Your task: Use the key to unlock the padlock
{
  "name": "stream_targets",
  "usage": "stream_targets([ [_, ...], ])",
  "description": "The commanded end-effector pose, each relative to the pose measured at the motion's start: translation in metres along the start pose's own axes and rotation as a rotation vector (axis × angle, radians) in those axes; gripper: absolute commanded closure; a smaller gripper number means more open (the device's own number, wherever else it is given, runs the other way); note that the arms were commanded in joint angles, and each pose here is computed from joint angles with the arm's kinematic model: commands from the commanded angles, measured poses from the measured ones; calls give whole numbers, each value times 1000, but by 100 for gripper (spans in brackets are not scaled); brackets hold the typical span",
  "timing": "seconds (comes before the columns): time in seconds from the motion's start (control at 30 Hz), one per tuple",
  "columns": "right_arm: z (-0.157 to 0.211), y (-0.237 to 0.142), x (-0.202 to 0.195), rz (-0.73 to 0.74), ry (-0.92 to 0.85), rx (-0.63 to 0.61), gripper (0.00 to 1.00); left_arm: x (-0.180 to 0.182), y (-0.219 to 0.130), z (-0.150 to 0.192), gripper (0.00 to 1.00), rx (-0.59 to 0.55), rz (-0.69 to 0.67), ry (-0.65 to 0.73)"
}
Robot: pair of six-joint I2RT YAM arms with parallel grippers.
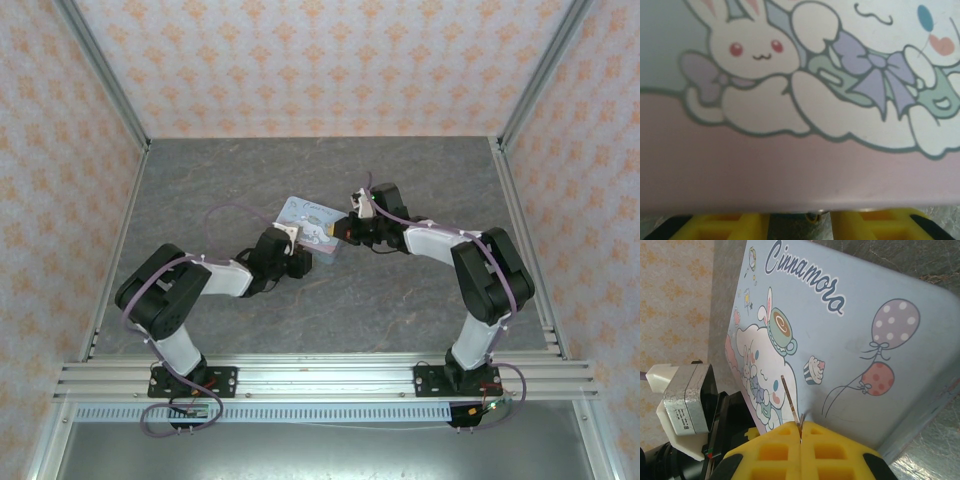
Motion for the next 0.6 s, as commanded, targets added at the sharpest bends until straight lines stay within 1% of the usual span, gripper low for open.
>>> stream_targets([
  [0.0, 4, 7, -9, 40, 13, 13, 100, -5, 7, -3, 68, -8, 8, -4],
  [0.17, 0, -2, 3, 17, -24, -28, 100, -6, 4, -5, 75, -22, -3, -24],
  [0.33, 0, -21, 22, 1, -99, -99, 100, -9, -6, -13, 78, -40, 0, -66],
  [0.47, 11, -42, 27, 30, -179, -152, 100, -15, -19, -26, 78, -28, 4, -137],
  [0.57, 28, -54, 21, 66, -243, -149, 100, -21, -25, -33, 79, 14, 25, -202],
])
Point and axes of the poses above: each hand's point on the last joint's axis, 136 mm out from that joint toward the fingers, its own y axis out along the fingers, its own x axis along the line the jaws close on, z = x × y, the point moved 10 cm from there along -y, back along the fingers, and after that the axes turned 8 degrees about y, right-handed, at the moved point
